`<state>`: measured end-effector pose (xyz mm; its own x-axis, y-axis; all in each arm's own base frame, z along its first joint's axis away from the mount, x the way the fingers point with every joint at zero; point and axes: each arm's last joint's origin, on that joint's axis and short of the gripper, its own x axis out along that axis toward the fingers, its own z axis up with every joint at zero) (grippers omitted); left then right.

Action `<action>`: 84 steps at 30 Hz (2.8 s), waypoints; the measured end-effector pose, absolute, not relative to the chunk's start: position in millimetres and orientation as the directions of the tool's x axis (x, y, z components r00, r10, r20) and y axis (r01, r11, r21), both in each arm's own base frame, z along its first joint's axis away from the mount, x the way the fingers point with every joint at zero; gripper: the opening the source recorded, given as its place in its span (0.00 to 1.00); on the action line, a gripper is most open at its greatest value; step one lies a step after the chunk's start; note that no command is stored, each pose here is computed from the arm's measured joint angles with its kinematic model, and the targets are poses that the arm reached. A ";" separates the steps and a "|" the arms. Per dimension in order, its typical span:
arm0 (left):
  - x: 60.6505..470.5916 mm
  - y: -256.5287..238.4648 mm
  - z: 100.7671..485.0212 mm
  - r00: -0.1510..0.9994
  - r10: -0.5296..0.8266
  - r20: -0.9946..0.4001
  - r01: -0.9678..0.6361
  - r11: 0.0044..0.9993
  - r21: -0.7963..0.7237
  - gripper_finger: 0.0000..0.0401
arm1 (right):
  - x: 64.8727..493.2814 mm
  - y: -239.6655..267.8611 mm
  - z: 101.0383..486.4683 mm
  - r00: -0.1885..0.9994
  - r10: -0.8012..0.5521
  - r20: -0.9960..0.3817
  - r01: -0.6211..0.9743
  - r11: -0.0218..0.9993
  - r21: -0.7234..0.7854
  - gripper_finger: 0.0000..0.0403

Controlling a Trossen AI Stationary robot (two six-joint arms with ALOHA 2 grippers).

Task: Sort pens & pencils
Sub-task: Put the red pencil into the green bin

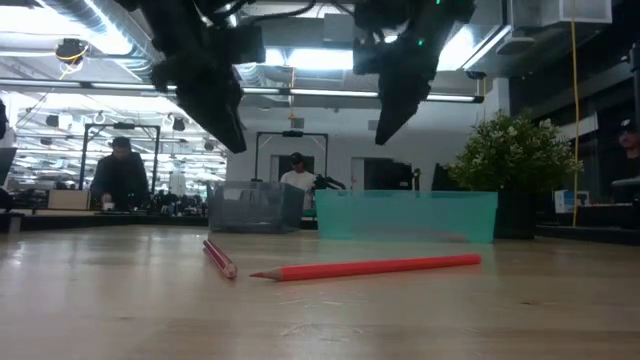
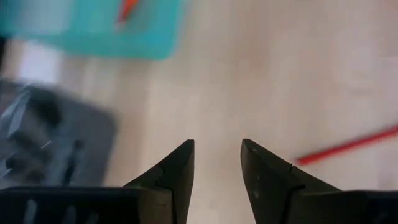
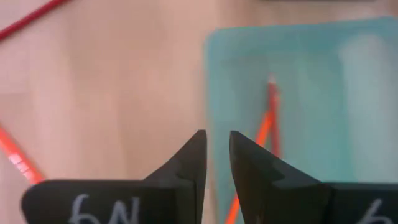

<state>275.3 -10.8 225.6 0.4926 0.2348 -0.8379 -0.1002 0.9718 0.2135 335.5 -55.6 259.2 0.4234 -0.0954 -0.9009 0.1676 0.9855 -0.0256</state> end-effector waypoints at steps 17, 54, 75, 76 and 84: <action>283.6 -85.8 194.4 0.467 0.000 -0.884 0.235 0.964 0.124 0.31 | 336.6 68.7 256.2 0.515 -0.194 -0.835 0.090 0.981 -0.172 0.18; 345.3 -124.1 162.5 0.202 0.156 -0.967 0.469 0.852 0.235 0.31 | 304.3 156.7 192.7 0.760 -0.007 -0.650 0.000 1.000 -0.010 0.18; 348.3 -120.6 152.7 0.156 0.089 -0.984 0.622 0.765 0.167 0.31 | 299.3 167.1 193.8 0.776 -0.014 -0.630 -0.008 0.999 -0.033 0.18; 350.7 -119.5 150.9 0.163 0.086 -0.983 0.620 0.766 0.171 0.31 | 299.2 167.2 193.8 0.776 -0.014 -0.631 -0.009 0.999 -0.033 0.18; 351.3 -112.8 134.8 0.157 0.059 -0.986 0.657 0.739 0.149 0.31 | 299.8 167.5 194.6 0.781 -0.011 -0.624 -0.010 1.000 -0.030 0.18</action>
<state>351.3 -112.8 134.8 0.1574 0.0593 -0.9858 0.6570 0.7390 0.1494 299.8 167.5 194.6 0.7814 -0.0110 -0.6239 -0.0097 0.9995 -0.0297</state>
